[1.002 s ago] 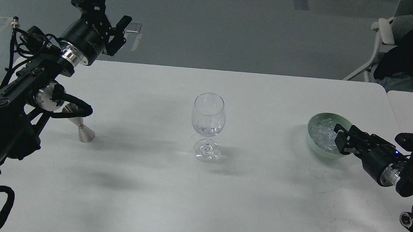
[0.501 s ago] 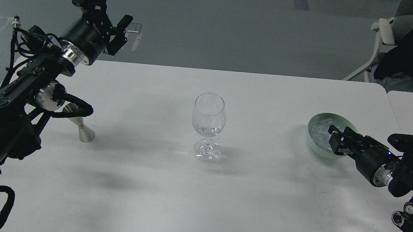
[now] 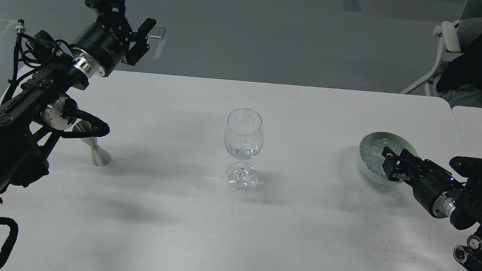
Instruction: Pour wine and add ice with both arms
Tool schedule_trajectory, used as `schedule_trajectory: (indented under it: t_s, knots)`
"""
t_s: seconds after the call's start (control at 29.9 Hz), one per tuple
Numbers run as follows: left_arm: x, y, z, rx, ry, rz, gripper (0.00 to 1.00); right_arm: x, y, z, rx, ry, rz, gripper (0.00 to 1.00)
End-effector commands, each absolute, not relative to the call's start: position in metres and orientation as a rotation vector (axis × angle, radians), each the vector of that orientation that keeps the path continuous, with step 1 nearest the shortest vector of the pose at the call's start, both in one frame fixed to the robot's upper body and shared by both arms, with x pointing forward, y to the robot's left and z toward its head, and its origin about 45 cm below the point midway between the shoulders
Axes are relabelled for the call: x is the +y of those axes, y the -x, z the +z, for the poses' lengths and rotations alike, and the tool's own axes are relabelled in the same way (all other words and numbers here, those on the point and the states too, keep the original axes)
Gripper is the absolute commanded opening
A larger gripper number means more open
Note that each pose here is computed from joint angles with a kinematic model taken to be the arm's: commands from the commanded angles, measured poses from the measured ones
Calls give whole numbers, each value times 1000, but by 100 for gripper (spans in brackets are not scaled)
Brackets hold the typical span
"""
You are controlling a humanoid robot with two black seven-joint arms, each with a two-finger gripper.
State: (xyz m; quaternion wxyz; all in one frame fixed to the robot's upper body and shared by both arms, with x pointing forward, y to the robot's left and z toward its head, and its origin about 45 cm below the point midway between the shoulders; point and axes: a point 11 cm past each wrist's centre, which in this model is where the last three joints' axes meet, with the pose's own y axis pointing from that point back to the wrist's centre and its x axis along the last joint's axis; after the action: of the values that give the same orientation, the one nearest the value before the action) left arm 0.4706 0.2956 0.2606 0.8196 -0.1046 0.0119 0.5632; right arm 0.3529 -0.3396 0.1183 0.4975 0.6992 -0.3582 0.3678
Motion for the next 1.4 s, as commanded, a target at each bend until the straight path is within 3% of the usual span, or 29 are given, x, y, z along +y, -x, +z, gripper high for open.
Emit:
schedule_trajectory:
  t_s: [0.0, 0.23, 0.57, 1.1, 1.37]
  knots:
    - [296, -471, 261, 25, 225, 1200, 98, -338, -353, 118, -865, -1697, 892, 47]
    - [296, -471, 261, 23, 227, 1200, 98, -338, -353, 117, -865, -1695, 888, 40]
    - [298, -470, 262, 21, 225, 1200, 98, -337, -353, 114, -870, -1696, 880, 38]
    - [298, -470, 262, 21, 225, 1201, 98, -336, -354, 115, -873, -1698, 879, 7]
    - [295, -471, 262, 22, 228, 1198, 98, -328, -366, 144, -890, -1714, 956, 6]
